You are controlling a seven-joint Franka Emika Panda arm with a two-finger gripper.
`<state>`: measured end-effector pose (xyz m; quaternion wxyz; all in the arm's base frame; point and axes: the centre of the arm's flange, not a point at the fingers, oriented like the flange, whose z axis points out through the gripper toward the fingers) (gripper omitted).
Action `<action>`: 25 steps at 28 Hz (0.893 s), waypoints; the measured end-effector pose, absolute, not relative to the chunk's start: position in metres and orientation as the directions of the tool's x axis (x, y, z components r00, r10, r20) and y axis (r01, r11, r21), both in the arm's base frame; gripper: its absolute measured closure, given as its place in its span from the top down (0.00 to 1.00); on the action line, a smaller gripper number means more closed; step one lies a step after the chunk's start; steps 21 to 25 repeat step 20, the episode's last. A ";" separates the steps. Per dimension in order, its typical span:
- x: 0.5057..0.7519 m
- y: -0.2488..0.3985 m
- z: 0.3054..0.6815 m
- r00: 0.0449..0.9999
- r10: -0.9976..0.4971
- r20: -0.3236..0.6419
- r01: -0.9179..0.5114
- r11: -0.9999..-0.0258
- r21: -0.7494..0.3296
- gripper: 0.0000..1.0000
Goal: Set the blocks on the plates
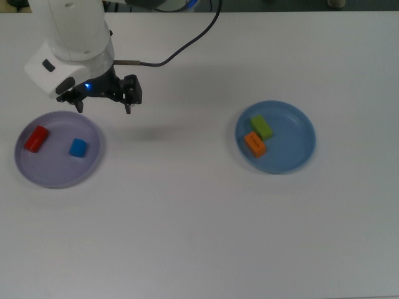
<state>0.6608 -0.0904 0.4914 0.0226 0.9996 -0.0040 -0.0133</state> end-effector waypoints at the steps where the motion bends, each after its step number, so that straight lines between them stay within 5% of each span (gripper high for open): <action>1: 0.661 -0.090 0.491 1.000 -0.009 -0.026 -0.007 -0.999 0.045 1.00; 25: 0.656 -0.092 0.499 0.999 -0.012 -0.035 -0.011 -0.999 0.045 1.00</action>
